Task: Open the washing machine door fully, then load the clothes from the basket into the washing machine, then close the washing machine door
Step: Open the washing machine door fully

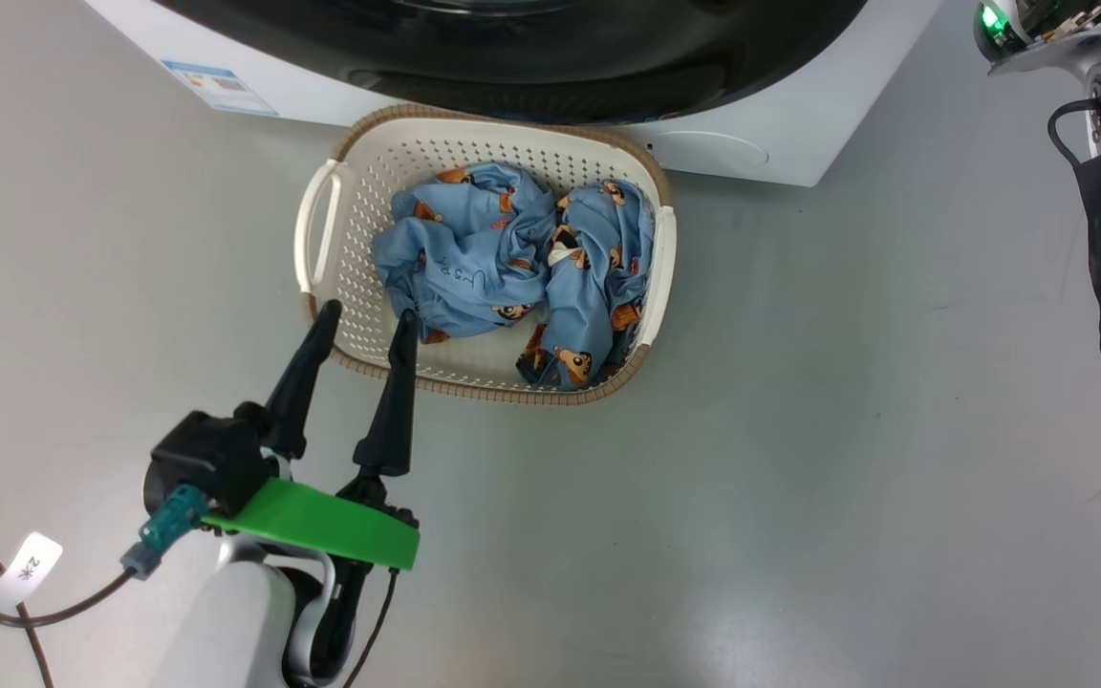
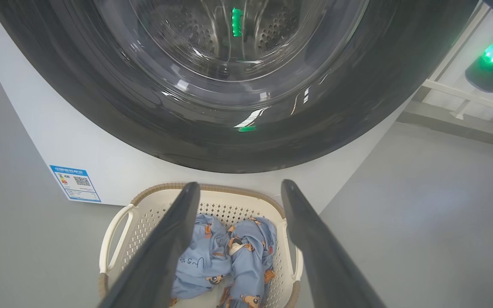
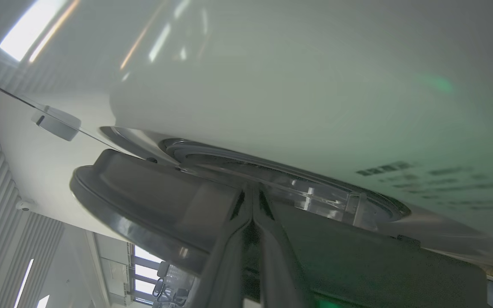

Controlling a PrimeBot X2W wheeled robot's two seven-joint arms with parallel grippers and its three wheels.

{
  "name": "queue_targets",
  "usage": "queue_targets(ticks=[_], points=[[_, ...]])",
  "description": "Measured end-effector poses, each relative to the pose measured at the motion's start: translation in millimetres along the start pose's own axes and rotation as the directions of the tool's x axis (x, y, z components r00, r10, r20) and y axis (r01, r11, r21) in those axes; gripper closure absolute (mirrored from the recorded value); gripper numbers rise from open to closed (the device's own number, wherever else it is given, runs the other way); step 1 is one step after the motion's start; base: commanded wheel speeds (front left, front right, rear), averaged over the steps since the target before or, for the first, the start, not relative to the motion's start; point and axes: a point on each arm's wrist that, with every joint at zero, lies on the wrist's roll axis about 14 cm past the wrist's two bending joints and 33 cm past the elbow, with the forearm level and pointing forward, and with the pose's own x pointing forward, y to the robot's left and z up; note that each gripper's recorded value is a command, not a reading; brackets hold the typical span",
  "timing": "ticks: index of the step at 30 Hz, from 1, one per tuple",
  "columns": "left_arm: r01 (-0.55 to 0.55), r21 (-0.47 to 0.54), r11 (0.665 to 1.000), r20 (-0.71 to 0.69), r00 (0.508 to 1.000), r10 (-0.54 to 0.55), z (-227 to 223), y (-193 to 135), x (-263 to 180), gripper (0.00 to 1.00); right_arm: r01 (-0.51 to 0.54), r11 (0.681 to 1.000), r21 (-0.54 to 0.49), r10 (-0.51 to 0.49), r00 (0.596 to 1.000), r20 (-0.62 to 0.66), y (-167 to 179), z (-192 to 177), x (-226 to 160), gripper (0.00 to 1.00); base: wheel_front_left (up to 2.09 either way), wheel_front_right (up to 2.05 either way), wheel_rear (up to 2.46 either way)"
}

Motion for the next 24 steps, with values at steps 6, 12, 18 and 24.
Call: queue_targets(ticks=[6,12,18,24], points=[[-0.001,0.002,1.000,0.008,1.000,0.001,3.8,-0.4,-1.5,0.00,-0.009,1.000,-0.017,0.009,1.000,-0.010,7.4,-2.5,2.6,1.00,0.00,0.00,0.00],[0.007,0.006,1.000,0.029,1.000,-0.007,13.3,-4.4,-4.5,0.00,-0.013,0.999,-0.044,0.012,1.000,-0.022,17.8,-8.6,-3.0,1.00,0.00,0.00,0.00],[0.015,0.008,1.000,0.046,0.999,-0.015,20.2,-8.2,-6.5,0.00,-0.001,0.998,-0.056,0.000,1.000,-0.024,19.9,-13.1,-8.8,1.00,0.00,0.00,0.00],[0.012,0.009,1.000,0.036,0.999,-0.013,16.9,-7.0,-7.3,0.00,0.001,0.999,-0.050,-0.002,1.000,-0.015,14.9,-11.4,-6.5,1.00,0.00,0.00,0.00]])
